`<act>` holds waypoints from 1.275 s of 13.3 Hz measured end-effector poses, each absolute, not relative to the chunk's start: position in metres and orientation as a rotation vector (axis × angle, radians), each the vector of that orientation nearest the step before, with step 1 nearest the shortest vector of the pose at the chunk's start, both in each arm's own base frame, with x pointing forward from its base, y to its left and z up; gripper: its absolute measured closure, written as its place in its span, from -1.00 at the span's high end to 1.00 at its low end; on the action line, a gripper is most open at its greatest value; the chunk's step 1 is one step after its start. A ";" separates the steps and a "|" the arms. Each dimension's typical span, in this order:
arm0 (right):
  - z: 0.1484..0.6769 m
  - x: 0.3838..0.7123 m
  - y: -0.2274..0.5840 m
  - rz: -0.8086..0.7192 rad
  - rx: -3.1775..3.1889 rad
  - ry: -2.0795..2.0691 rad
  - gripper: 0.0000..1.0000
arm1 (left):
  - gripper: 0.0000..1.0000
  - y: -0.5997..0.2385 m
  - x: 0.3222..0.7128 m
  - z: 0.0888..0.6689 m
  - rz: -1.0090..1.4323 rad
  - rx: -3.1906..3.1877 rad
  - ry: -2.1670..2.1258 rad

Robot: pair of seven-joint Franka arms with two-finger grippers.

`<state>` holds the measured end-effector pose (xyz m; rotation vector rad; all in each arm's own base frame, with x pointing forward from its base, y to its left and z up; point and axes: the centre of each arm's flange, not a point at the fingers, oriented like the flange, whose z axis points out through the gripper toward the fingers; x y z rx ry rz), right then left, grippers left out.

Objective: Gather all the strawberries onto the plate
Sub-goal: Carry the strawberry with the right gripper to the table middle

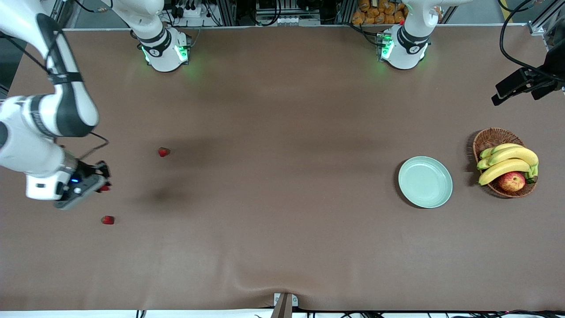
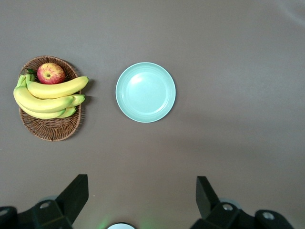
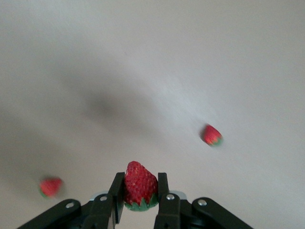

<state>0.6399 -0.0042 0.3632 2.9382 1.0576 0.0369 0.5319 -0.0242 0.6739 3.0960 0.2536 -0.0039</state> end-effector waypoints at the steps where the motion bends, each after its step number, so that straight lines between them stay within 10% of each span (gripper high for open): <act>1: 0.361 0.641 0.026 0.037 2.952 1.034 -0.37 | 1.00 -0.024 0.532 0.674 -0.004 3.096 0.254; 17: 0.236 0.540 0.507 0.405 3.143 1.212 -0.37 | 1.00 -0.025 0.535 0.669 -0.018 3.097 0.251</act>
